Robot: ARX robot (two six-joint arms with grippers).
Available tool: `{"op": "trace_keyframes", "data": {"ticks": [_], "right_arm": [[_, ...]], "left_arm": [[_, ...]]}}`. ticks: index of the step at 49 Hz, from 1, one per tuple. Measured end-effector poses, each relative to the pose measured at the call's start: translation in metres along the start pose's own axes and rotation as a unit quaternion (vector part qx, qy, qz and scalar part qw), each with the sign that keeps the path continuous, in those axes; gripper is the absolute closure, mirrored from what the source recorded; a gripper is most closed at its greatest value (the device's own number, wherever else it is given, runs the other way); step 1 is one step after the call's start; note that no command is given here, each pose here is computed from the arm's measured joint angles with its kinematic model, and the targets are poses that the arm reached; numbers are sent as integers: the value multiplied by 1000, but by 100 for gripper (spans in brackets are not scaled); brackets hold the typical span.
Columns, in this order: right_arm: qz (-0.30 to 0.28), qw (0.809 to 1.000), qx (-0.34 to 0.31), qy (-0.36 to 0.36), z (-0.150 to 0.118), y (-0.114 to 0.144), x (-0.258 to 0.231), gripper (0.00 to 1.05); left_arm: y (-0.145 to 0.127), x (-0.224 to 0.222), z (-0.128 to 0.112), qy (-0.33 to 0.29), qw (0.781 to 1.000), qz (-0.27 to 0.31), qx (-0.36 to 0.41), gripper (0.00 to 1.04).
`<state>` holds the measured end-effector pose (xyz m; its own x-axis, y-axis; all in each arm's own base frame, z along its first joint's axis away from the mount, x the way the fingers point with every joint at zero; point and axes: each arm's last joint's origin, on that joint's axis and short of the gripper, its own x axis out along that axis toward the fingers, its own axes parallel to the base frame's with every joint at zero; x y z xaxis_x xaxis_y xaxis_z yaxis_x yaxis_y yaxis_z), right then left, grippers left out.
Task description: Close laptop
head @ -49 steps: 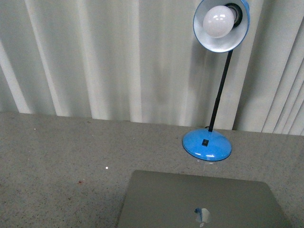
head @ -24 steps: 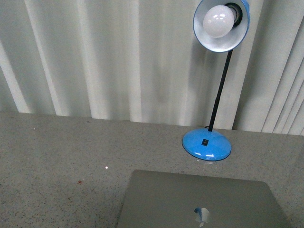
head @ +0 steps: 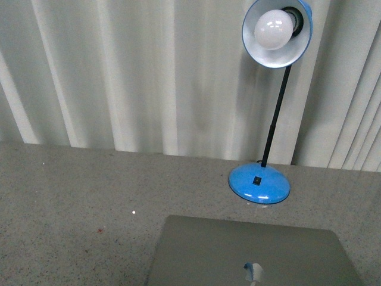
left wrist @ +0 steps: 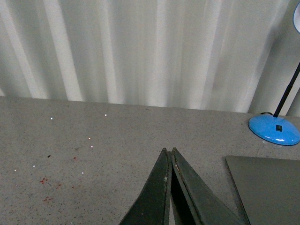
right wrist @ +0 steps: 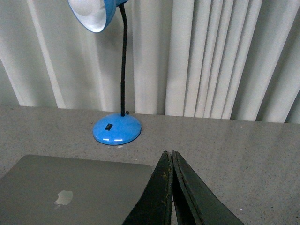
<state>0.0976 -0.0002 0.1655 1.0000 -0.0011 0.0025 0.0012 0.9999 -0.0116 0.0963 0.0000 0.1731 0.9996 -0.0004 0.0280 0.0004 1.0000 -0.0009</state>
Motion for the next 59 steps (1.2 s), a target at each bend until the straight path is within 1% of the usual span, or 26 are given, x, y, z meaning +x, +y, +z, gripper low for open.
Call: {"op": "trace_keyframes", "data": {"ticks": [12,13,14,16,17,18,22,24,25,26,30,31,32,33,35,37,38,39,41,59], "right_arm": [[0,1000,0,0,0,0,0,102],[0,1000,0,0,0,0,0,101],[0,1000,0,0,0,0,0,99],[0,1000,0,0,0,0,0,92],[0,1000,0,0,0,0,0,89],[0,1000,0,0,0,0,0,87],[0,1000,0,0,0,0,0,73],[0,1000,0,0,0,0,0,62],[0,1000,0,0,0,0,0,57],[0,1000,0,0,0,0,0,53],[0,1000,0,0,0,0,0,39],[0,1000,0,0,0,0,0,36],[0,1000,0,0,0,0,0,32],[0,1000,0,0,0,0,0,27],[0,1000,0,0,0,0,0,18],[0,1000,0,0,0,0,0,9],[0,1000,1,0,0,0,0,5],[0,1000,1,0,0,0,0,6],[0,1000,0,0,0,0,0,8],[0,1000,0,0,0,0,0,7]], "left_arm": [[0,0,0,2,1000,0,0,101],[0,0,0,2,1000,0,0,98],[0,0,0,2,1000,0,0,95],[0,0,0,2,1000,0,0,88],[0,0,0,2,1000,0,0,86],[0,0,0,2,1000,0,0,82],[0,0,0,2,1000,0,0,68],[0,0,0,2,1000,0,0,57],[0,0,0,2,1000,0,0,54],[0,0,0,2,1000,0,0,48],[0,0,0,2,1000,0,0,34],[0,0,0,2,1000,0,0,32],[0,0,0,2,1000,0,0,27],[0,0,0,2,1000,0,0,23],[0,0,0,2,1000,0,0,13],[0,0,0,2,1000,0,0,5],[0,0,0,2,1000,0,0,5],[0,0,0,2,1000,0,0,7],[0,0,0,2,1000,0,0,7],[0,0,0,2,1000,0,0,7]]}}
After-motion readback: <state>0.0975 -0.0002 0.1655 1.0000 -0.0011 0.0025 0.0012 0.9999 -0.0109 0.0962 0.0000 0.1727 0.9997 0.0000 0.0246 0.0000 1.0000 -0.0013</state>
